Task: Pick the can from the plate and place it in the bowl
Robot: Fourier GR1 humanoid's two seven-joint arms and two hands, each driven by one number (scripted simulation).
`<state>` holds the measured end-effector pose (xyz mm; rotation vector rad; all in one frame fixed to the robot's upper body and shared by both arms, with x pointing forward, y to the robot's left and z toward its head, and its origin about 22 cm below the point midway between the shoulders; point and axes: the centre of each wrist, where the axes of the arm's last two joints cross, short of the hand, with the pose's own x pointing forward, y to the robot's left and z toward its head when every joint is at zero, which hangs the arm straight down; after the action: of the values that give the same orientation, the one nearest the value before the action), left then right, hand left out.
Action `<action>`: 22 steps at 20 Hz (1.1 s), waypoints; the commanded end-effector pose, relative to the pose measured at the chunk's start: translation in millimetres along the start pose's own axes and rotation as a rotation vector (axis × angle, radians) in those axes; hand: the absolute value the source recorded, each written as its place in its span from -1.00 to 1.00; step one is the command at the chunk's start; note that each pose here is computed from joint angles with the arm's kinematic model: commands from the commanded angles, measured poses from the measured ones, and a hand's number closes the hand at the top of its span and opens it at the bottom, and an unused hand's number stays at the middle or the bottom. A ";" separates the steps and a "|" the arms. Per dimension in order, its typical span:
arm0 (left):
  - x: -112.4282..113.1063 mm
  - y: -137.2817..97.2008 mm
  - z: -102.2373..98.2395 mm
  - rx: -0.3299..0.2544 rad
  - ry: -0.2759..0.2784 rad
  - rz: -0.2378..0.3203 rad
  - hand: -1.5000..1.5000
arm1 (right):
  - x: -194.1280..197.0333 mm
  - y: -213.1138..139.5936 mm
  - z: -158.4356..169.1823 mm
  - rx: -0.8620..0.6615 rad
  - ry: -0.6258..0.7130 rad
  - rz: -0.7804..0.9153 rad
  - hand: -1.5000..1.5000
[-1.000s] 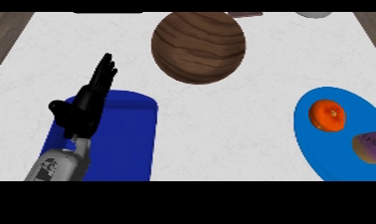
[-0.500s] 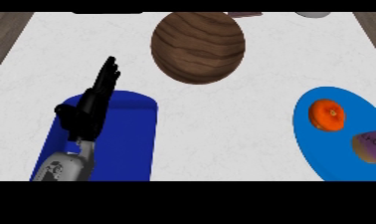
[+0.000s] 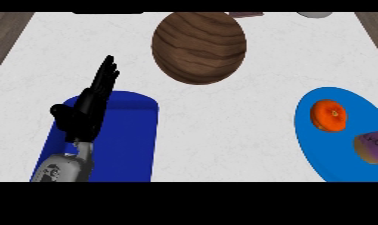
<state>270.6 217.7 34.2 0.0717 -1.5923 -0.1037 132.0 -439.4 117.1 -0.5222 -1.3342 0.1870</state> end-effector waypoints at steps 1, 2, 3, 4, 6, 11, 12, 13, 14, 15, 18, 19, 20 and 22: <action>-2.0 -19.0 0.9 0.008 0.004 -0.003 0.00 | 1.9 17.1 20.6 -0.004 0.001 -0.040 -1.00; 6.9 -5.1 -8.5 -0.013 0.004 -0.007 0.00 | 1.5 18.0 -2.2 0.007 -0.025 -0.062 -1.00; -18.8 -10.0 7.5 -0.002 0.016 0.009 0.00 | -3.3 -2.3 -1.5 0.006 -0.015 -0.053 -1.00; 7.9 -1.2 -16.6 -0.005 -0.009 0.001 0.00 | -5.4 20.5 9.6 0.012 0.002 -0.097 -1.00; -7.6 9.2 -13.6 0.015 -0.012 -0.007 0.00 | -13.7 9.5 4.3 0.017 0.014 -0.095 -1.00; -19.0 2.8 3.3 -0.013 -0.006 -0.002 0.00 | -19.5 18.2 -10.6 0.011 0.042 -0.139 -1.00; -9.3 -1.1 -9.7 0.009 0.000 -0.005 0.00 | -19.4 23.4 -13.9 0.030 0.031 -0.144 -1.00; 3.6 -3.7 -6.8 -0.023 0.009 0.007 0.00 | -6.8 40.1 -5.7 0.013 0.047 -0.127 -1.00; -0.2 -9.6 -12.5 0.004 -0.010 0.009 0.00 | -30.6 50.1 -25.4 0.012 0.023 -0.125 -1.00; -8.4 -1.8 -10.1 0.000 -0.006 0.001 0.00 | -23.1 31.3 -14.7 0.016 0.033 -0.140 -1.00; -6.4 1.3 -22.5 -0.002 0.004 0.010 0.00 | -26.2 30.2 -30.8 0.008 0.034 -0.128 -1.00; -6.3 1.7 -2.2 0.003 0.019 -0.008 0.00 | -57.2 28.6 -6.3 0.004 0.026 -0.130 -1.00; 6.4 -3.7 -7.8 -0.020 0.000 -0.006 0.00 | -50.7 44.9 -20.0 0.014 0.029 -0.102 -1.00; 8.1 -5.1 -9.9 -0.006 -0.002 -0.006 0.00 | -46.8 54.1 -29.7 -0.008 0.051 -0.035 -1.00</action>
<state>277.8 217.1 33.6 0.0686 -1.5930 -0.1134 148.1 -427.4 59.6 -0.4580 -1.3162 0.0984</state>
